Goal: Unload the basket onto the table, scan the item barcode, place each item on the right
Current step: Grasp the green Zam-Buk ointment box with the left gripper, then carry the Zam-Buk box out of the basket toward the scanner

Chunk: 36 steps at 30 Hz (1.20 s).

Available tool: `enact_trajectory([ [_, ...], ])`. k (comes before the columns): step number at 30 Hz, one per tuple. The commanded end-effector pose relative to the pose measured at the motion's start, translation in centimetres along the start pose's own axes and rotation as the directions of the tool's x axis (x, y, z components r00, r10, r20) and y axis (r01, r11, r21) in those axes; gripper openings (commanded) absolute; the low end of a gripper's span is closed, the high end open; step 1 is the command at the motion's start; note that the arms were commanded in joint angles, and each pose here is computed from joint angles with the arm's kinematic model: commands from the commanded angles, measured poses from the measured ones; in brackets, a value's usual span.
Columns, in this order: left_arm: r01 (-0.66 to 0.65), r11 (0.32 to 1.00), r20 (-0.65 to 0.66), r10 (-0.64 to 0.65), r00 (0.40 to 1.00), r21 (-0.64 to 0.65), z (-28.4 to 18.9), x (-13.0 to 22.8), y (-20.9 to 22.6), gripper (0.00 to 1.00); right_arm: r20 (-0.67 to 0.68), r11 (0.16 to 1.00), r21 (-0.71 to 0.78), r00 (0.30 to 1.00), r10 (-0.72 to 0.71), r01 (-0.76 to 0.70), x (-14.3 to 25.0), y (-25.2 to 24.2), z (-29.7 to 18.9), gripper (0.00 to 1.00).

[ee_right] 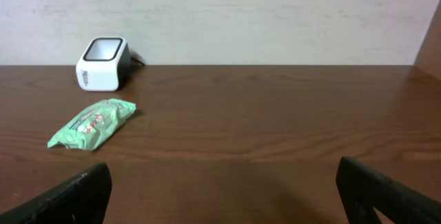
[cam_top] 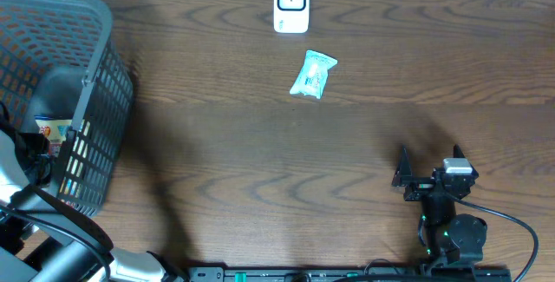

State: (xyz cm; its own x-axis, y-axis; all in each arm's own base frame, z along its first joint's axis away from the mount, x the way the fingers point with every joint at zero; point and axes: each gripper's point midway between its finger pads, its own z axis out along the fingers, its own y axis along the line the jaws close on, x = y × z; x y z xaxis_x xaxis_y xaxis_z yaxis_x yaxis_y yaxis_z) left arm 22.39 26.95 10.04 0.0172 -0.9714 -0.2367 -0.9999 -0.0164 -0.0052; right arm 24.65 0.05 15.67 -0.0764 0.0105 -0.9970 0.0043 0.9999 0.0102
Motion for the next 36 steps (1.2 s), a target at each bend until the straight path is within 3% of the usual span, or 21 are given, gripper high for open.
enact_trajectory([
  [1, 0.004, 0.999, 0.006, -0.004, 1.000, 0.034, -0.9, -0.1, -0.5, 0.48, -0.001, 1.000, 0.006, 1.000, 0.011, -0.011, 0.1, -0.2, 0.0, 0.99],
  [9, 0.011, 0.950, 0.004, -0.013, 1.000, 0.312, -7.2, -0.1, -3.9, 0.48, -0.001, 1.000, 0.006, 1.000, 0.011, -0.011, 0.1, -0.2, 0.0, 0.99],
  [15, -0.029, 0.847, 0.104, -0.031, 0.994, 0.530, -14.4, -0.3, -5.0, 0.48, -0.001, 1.000, 0.006, 1.000, 0.011, -0.011, 0.1, -0.2, 0.0, 0.99],
  [19, -0.096, 0.724, 0.181, -0.040, 0.983, 0.683, -20.3, 0.1, -5.6, 0.48, -0.001, 1.000, 0.006, 1.000, 0.011, -0.011, 0.1, -0.2, 0.0, 0.99],
  [24, -0.199, 0.510, 0.213, 0.032, 0.976, 0.837, -26.9, 3.3, -7.0, 0.48, -0.001, 1.000, 0.006, 1.000, 0.011, -0.011, 0.1, -0.2, 0.0, 0.99],
  [29, -0.222, 0.348, 0.155, 0.208, 0.966, 0.911, -30.2, 9.9, -9.9, 0.48, -0.001, 1.000, 0.006, 1.000, 0.011, -0.011, 0.1, -0.2, 0.0, 0.99],
  [36, -0.335, 0.090, 0.259, 0.465, 0.847, 0.938, -34.4, 20.8, -14.0, 0.48, -0.001, 1.000, 0.006, 1.000, 0.011, -0.011, 0.1, -0.2, 0.0, 0.99],
])
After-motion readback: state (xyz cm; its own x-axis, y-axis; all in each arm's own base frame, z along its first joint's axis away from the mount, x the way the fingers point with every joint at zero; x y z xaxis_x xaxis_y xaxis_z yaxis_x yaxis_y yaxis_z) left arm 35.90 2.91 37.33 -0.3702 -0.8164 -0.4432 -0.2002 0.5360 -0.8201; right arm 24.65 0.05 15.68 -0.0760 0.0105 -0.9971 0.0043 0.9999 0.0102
